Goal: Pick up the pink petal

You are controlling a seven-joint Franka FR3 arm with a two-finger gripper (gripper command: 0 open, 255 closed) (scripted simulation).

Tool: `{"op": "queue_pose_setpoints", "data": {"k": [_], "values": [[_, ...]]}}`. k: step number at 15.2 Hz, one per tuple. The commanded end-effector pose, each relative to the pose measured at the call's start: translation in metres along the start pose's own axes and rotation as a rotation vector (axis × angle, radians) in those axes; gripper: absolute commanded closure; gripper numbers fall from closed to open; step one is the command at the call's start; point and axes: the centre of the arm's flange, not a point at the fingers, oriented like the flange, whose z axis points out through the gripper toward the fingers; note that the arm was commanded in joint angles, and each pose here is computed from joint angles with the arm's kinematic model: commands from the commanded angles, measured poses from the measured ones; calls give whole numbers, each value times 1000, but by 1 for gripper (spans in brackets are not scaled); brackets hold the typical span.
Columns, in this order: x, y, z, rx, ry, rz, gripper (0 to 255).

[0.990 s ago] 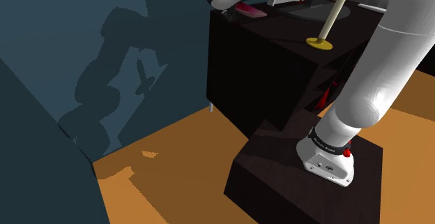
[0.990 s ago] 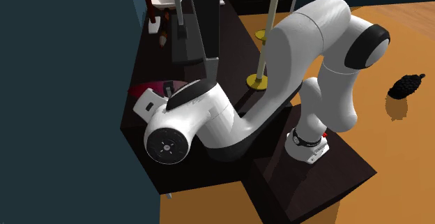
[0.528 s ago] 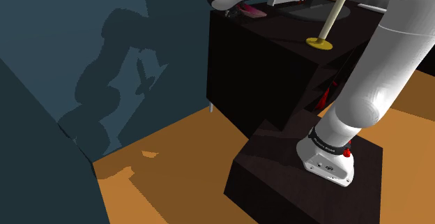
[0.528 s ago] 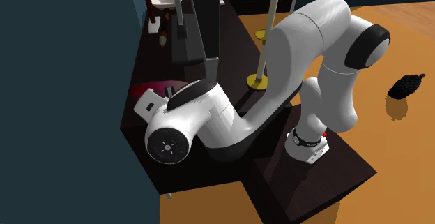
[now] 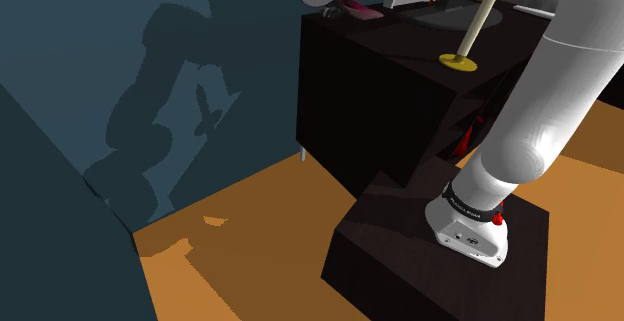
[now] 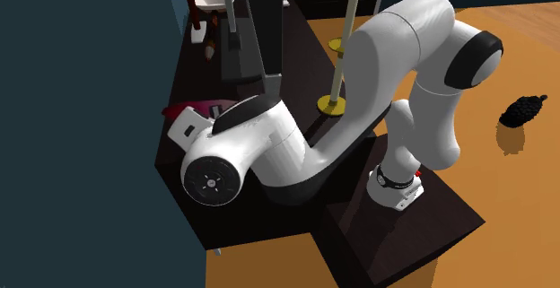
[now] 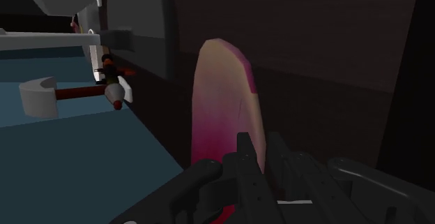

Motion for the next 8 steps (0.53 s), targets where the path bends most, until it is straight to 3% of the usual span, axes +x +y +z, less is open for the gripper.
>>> {"op": "queue_pose_setpoints", "data": {"k": [1,8], "values": [[-1,10,-5,0,0,0,255],[-1,42,-25,0,0,0,255]]}}
